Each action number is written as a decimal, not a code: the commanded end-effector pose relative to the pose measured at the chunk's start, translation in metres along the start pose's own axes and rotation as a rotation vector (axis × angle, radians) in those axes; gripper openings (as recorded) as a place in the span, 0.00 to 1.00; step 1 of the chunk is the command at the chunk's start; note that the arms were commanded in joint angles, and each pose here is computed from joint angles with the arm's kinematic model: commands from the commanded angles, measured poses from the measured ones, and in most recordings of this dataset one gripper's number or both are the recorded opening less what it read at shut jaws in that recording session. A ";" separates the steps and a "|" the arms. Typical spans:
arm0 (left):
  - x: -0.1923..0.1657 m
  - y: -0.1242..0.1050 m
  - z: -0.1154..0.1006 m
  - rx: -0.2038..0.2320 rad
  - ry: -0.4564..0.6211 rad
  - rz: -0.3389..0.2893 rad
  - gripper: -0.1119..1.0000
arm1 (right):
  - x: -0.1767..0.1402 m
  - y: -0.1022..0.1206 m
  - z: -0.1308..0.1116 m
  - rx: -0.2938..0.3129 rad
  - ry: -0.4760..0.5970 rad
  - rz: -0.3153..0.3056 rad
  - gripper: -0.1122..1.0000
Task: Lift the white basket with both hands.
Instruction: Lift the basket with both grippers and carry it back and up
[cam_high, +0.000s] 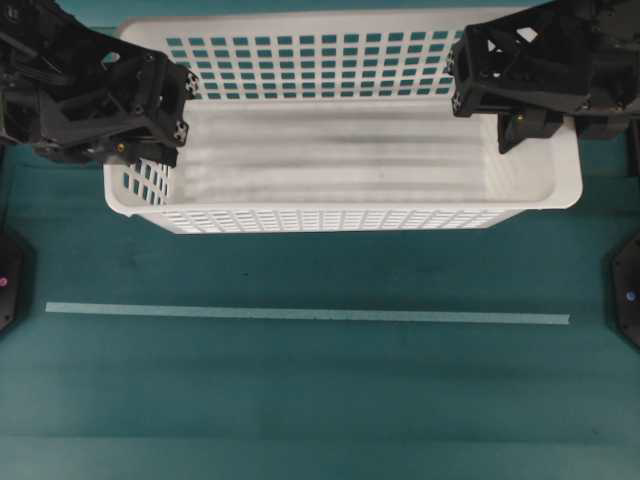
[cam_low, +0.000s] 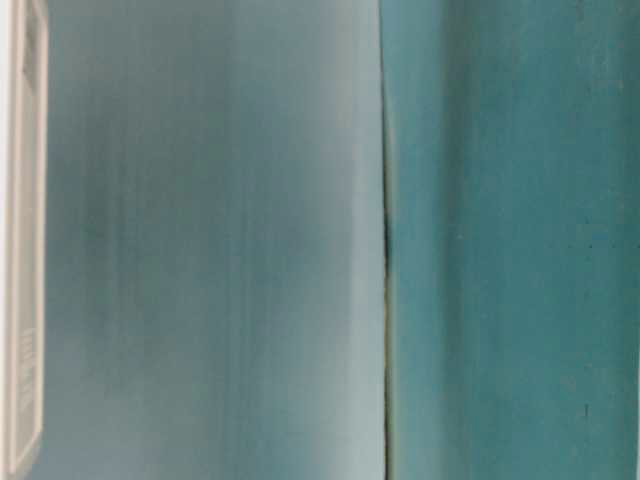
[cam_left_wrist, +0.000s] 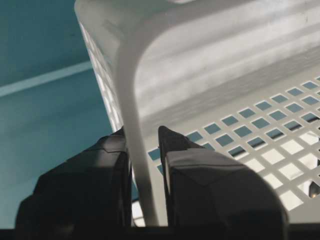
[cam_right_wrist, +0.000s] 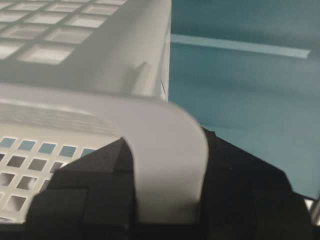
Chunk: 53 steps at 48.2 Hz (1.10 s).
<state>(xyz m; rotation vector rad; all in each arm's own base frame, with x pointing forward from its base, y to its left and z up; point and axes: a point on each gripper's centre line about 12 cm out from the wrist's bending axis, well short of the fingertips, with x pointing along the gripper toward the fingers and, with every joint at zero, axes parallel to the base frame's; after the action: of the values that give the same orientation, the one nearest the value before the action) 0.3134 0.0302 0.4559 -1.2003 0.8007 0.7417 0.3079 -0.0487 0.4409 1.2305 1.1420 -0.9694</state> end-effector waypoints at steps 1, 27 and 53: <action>-0.014 -0.011 0.002 0.025 -0.009 -0.049 0.18 | -0.003 0.010 -0.003 -0.047 -0.009 -0.004 0.28; -0.021 -0.021 0.006 0.088 0.001 -0.002 0.18 | -0.008 0.010 -0.002 -0.051 -0.023 -0.023 0.28; -0.022 -0.022 0.004 0.096 0.006 -0.007 0.18 | -0.012 0.012 -0.004 -0.054 -0.027 -0.008 0.28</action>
<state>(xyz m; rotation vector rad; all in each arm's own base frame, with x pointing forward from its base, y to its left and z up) 0.3196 0.0313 0.4737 -1.1330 0.8573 0.7379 0.3072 -0.0491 0.4596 1.1949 1.1214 -0.9772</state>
